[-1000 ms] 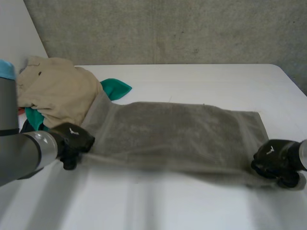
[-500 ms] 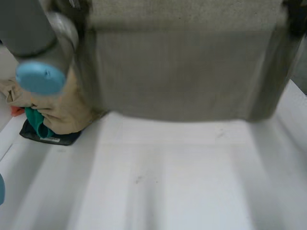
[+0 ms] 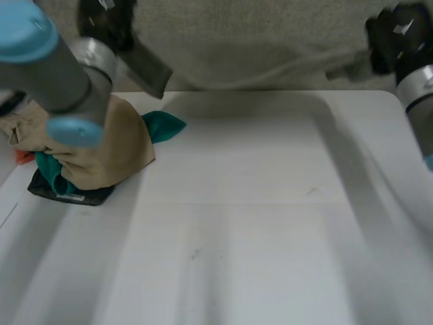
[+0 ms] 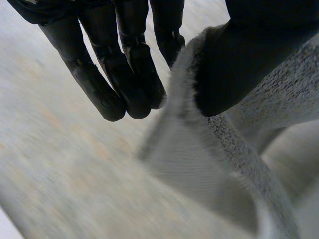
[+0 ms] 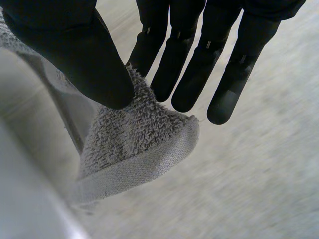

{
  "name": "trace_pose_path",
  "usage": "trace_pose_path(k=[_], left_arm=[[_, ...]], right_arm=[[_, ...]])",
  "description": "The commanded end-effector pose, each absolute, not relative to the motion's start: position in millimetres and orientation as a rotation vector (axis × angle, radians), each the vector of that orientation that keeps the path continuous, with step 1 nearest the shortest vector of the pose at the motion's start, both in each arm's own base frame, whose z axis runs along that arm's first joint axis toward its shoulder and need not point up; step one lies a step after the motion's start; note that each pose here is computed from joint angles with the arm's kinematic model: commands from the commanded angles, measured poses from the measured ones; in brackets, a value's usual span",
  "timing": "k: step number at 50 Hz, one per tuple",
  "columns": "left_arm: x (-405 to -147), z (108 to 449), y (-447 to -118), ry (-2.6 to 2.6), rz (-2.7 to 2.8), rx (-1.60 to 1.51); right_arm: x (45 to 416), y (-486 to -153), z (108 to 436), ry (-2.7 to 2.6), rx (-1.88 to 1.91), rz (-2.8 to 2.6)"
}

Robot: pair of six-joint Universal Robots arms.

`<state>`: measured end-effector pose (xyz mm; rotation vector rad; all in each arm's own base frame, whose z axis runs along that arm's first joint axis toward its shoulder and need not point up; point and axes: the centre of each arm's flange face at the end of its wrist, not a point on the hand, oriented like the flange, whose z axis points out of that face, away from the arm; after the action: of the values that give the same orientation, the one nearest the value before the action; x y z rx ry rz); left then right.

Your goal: Fold the laundry.

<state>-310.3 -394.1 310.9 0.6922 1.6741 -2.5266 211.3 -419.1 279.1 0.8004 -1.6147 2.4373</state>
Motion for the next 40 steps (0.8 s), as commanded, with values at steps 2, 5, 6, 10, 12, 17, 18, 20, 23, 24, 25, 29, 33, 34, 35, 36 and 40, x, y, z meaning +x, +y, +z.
trace_pose_path(k=[2,5,6,10,12,17,18,20,23,24,25,29,33,34,35,36,40], left_arm=[[-316,212,-371,2.027,-2.160,0.873],[-314,194,-355,2.082,-2.008,0.975],[-312,187,-343,2.094,-1.907,1.055],[-303,182,-303,2.094,-1.656,1.260],[-298,181,-286,2.099,-1.573,1.321],[-278,178,-233,2.128,-1.319,1.509],[-276,177,-225,2.134,-1.282,1.535],[-272,175,-213,2.147,-1.217,1.583],[-269,177,-204,2.170,-1.164,1.638],[-269,178,-204,2.175,-1.159,1.640],[-269,182,-208,2.183,-1.172,1.630],[-273,195,-236,2.164,-1.288,1.527],[-276,204,-274,2.150,-1.413,1.393],[-277,204,-280,2.153,-1.431,1.371],[-278,205,-286,2.152,-1.451,1.358],[-283,207,-297,2.147,-1.496,1.326],[-296,210,-323,2.118,-1.600,1.266]], right_arm=[[205,-412,185,-1.854,1.012,2.078],[197,-401,170,-1.926,1.085,1.944],[192,-392,164,-1.972,1.134,1.850],[172,-366,169,-2.033,1.231,1.642],[163,-353,172,-2.059,1.274,1.554],[132,-309,182,-2.144,1.451,1.215],[128,-304,182,-2.149,1.480,1.167],[122,-296,181,-2.158,1.544,1.087],[120,-298,182,-2.096,1.600,1.086],[121,-300,182,-2.092,1.591,1.105],[124,-304,182,-2.082,1.560,1.155],[129,-320,183,-2.058,1.457,1.293],[131,-340,176,-2.041,1.375,1.398],[132,-343,175,-2.033,1.361,1.422],[133,-347,175,-2.019,1.349,1.443],[136,-354,175,-1.994,1.325,1.489],[146,-375,175,-1.887,1.272,1.630]])
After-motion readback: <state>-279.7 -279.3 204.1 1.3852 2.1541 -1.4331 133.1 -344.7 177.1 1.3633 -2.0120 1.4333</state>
